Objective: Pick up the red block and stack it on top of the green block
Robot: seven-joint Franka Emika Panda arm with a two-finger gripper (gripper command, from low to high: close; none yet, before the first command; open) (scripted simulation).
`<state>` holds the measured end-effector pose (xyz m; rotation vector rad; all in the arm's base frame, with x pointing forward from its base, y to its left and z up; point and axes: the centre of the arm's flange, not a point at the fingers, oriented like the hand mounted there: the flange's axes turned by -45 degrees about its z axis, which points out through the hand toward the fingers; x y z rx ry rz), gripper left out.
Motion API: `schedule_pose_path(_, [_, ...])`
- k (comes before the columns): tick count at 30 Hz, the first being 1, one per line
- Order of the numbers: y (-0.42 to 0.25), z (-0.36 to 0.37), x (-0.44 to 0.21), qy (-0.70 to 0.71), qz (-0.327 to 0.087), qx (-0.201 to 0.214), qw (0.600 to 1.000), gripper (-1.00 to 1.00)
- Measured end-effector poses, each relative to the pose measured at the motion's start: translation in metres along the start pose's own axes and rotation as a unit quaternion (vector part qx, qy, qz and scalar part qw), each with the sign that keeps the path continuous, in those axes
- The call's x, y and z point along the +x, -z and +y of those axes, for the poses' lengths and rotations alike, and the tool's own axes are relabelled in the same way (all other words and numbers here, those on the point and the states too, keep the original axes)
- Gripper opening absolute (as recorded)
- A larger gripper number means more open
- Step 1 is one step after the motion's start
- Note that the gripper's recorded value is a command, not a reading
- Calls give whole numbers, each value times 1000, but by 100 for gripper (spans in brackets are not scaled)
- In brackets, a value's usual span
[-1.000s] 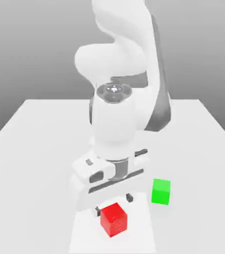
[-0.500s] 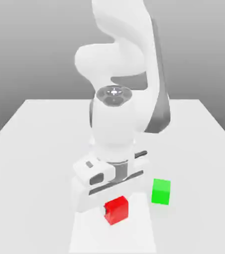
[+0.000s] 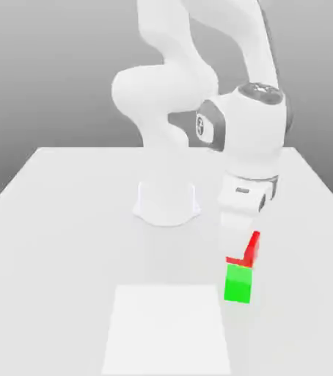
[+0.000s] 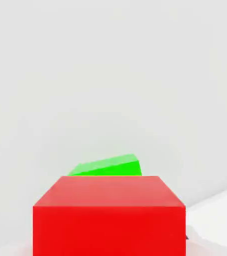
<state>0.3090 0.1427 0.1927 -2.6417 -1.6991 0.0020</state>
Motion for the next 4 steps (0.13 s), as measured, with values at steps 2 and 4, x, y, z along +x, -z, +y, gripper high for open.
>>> schedule_pose_path(2, [-8,0,-1,-1,0,0,1000,100])
schedule_pose_path(4, [-8,1,-1,-2,0,0,1000,100])
